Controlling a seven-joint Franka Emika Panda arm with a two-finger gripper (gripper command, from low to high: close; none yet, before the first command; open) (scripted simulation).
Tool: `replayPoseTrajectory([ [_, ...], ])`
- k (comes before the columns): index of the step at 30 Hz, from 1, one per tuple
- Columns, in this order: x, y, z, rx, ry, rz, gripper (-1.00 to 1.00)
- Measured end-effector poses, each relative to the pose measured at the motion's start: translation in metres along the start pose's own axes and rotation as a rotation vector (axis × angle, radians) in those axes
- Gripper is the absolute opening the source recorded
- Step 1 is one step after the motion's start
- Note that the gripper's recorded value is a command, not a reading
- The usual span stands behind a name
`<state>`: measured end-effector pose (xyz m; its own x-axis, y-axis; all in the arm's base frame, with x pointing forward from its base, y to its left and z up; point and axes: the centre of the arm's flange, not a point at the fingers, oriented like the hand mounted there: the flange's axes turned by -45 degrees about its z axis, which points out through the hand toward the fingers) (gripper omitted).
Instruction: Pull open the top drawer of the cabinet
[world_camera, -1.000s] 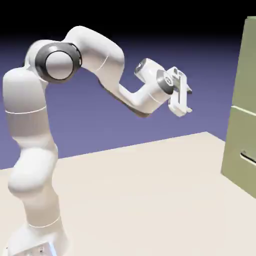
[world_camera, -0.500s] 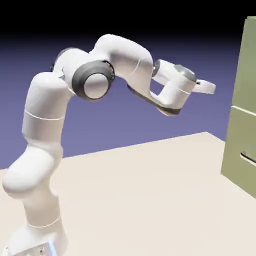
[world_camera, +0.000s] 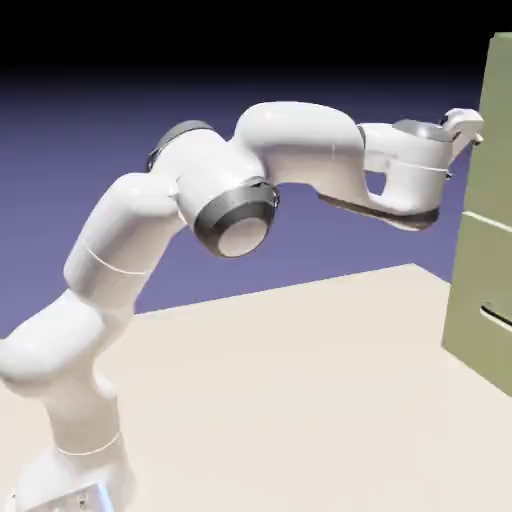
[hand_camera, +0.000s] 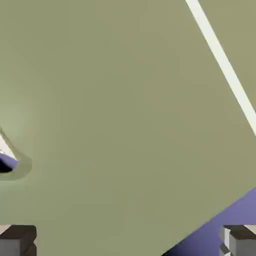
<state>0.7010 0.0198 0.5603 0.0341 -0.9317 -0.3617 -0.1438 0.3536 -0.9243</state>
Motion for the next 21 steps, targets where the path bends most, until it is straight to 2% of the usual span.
replayPoseTrajectory([
  [7, 0.073, -0.047, 0.006, 0.136, 0.060, -0.367, 0.00],
  [21, 0.073, -0.055, 0.052, 0.139, 0.058, -0.367, 0.00],
])
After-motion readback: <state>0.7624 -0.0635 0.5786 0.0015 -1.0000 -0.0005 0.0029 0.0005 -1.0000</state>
